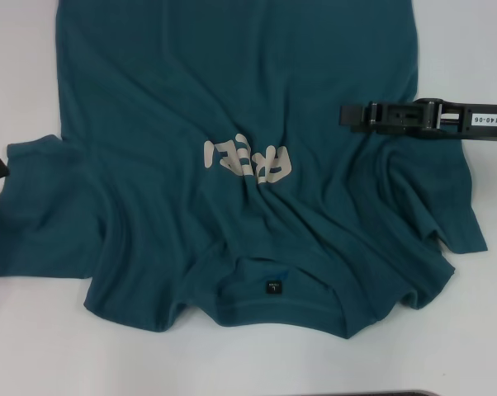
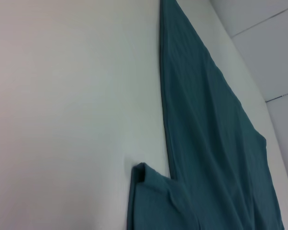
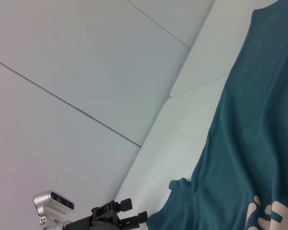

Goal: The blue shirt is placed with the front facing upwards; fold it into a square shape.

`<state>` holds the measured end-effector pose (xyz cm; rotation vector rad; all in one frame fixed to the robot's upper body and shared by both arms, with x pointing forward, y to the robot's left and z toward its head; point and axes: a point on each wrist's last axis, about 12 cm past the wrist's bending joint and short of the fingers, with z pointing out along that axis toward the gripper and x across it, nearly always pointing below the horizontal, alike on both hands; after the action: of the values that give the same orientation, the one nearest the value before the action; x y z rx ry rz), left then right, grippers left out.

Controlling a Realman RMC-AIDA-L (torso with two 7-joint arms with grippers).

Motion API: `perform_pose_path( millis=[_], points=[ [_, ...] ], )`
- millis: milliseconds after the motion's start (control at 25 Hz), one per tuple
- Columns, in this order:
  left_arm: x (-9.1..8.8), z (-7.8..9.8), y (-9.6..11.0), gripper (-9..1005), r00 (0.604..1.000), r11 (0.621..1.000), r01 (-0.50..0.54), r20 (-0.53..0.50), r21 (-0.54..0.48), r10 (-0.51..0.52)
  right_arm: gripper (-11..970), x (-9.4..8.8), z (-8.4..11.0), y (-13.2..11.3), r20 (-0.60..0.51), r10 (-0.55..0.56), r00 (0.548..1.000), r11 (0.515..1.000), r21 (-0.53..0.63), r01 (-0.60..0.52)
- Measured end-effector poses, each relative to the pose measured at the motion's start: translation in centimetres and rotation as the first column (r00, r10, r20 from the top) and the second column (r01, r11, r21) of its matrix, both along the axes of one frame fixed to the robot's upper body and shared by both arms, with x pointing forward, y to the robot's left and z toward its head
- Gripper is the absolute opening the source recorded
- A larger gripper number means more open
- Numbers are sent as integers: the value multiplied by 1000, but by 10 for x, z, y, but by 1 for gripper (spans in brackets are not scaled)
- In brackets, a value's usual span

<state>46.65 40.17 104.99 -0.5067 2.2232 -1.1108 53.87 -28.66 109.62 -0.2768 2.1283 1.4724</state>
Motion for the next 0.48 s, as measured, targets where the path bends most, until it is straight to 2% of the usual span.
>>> perform_pose_path(
  millis=[480],
  points=[
    [5,-2,-4,809,1000,999,24,-13,32,-24,913,-1,-1,-1,-2,-3,1000,1000,0,3]
  ],
)
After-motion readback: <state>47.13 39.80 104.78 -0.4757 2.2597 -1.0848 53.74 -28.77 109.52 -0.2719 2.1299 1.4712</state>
